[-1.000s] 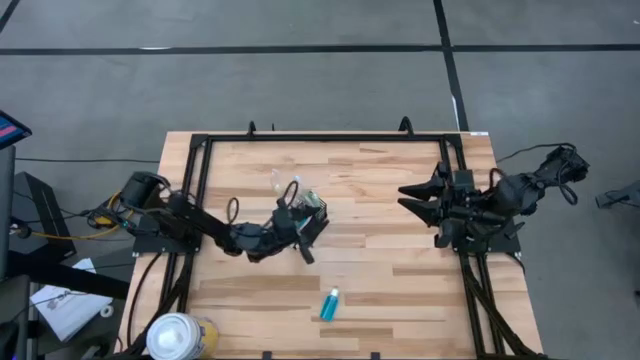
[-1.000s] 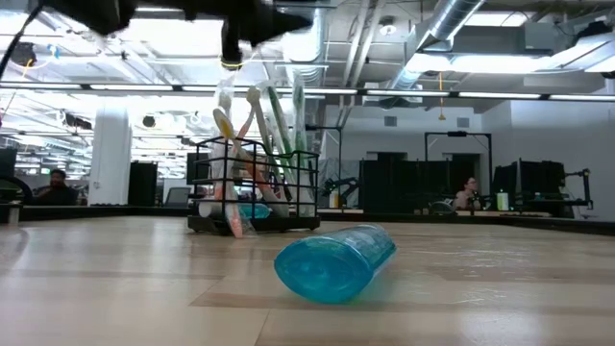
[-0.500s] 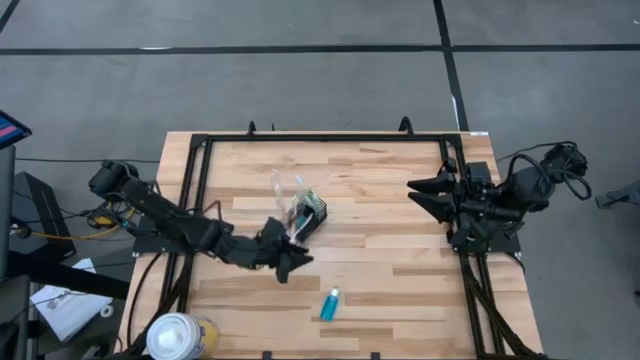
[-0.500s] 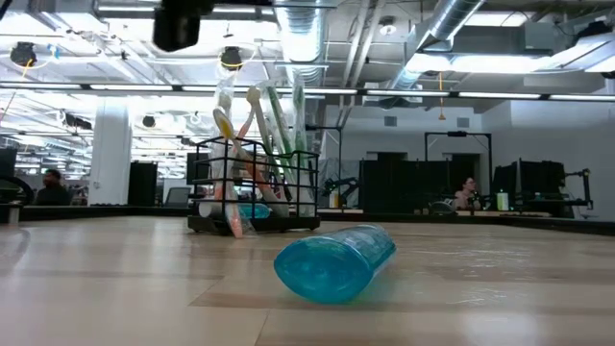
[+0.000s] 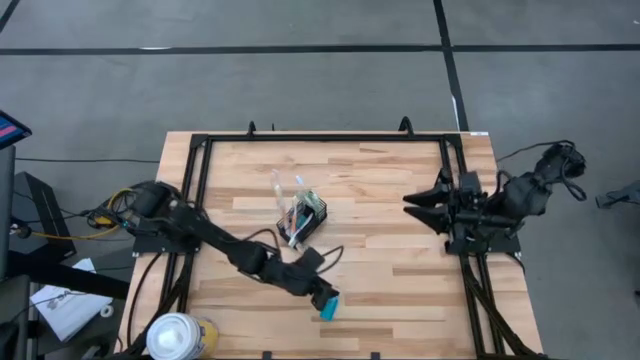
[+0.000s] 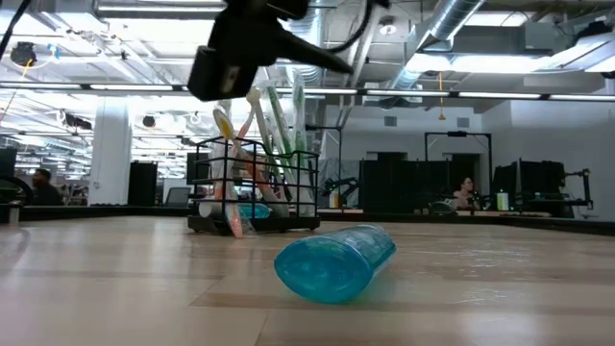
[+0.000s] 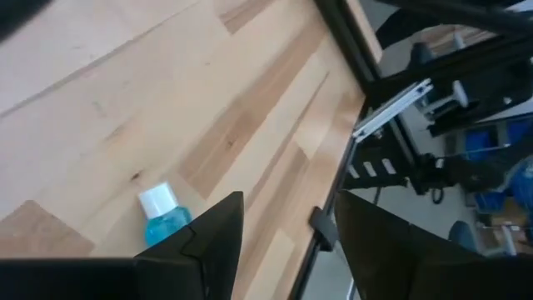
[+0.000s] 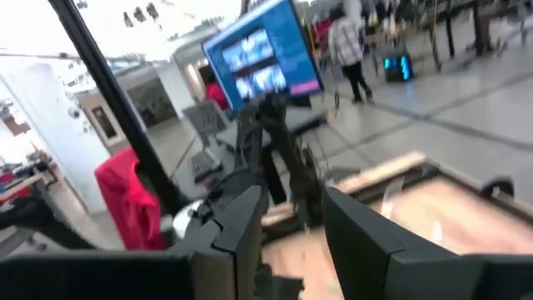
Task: Pick & Place toothbrushing station
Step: Put the blue mouthwash into the wire organizer
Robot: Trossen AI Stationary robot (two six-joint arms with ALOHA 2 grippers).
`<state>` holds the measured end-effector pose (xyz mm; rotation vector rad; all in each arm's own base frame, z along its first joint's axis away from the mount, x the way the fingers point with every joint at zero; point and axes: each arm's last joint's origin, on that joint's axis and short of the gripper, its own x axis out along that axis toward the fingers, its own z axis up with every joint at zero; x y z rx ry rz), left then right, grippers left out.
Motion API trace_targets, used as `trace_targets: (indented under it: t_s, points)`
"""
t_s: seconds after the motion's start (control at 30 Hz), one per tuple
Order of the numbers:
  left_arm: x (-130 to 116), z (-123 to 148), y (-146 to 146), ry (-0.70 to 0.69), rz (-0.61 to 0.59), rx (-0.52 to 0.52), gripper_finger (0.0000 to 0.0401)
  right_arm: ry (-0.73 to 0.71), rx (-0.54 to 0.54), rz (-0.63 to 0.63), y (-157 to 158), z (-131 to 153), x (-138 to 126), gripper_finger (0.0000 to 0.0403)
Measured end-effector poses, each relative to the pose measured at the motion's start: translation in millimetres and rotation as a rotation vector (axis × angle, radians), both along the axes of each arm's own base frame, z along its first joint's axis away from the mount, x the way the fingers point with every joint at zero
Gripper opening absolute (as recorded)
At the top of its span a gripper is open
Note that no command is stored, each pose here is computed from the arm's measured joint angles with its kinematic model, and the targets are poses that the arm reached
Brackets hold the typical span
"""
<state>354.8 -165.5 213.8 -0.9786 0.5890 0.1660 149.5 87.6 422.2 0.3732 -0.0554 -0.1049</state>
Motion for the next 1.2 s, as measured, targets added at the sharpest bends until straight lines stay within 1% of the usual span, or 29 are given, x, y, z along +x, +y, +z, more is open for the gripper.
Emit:
trace_targets:
  t_s: [0.07,0.13,0.2,0.3,0.4,0.47,0.67,0.8,0.93,1.2]
  points:
    - [5.3,-2.7,-2.3,0.013,0.001,0.005,0.0184,0.035,0.019,0.014,3.4,-5.0,0.5,0.0120]
    - [11.3,-5.6,-1.9,0.011,0.014,-0.021,0.0184,0.062,0.039,0.023,6.1,-8.9,1.4,0.0120]
    - [13.0,-16.9,-0.6,0.067,0.013,-0.054,0.0184,0.078,0.052,0.033,9.9,-11.9,3.9,0.0120]
    - [15.8,-35.1,1.0,0.161,-0.002,-0.111,0.0184,0.099,0.044,0.055,16.6,-16.0,8.3,0.0120]
    - [16.4,-49.8,1.9,0.235,-0.005,-0.126,0.0184,0.107,0.056,0.061,20.5,-18.3,11.3,0.0120]
    - [18.1,-55.7,4.6,0.259,-0.006,-0.136,0.0184,0.111,0.058,0.063,22.1,-19.4,12.7,0.0120]
    - [20.2,-57.5,16.6,0.292,0.023,-0.130,0.0184,0.104,0.060,0.072,23.1,-18.9,13.9,0.0120]
    - [24.7,-57.6,28.9,0.291,0.051,-0.129,0.0184,0.102,0.059,0.071,22.8,-18.6,13.8,0.0120]
    - [28.3,-57.5,38.7,0.289,0.050,-0.127,0.0184,0.103,0.058,0.070,22.7,-18.7,13.9,0.0120]
    - [28.8,-59.2,38.5,0.300,0.030,-0.141,0.0184,0.103,0.054,0.069,22.6,-18.7,13.9,0.0120]
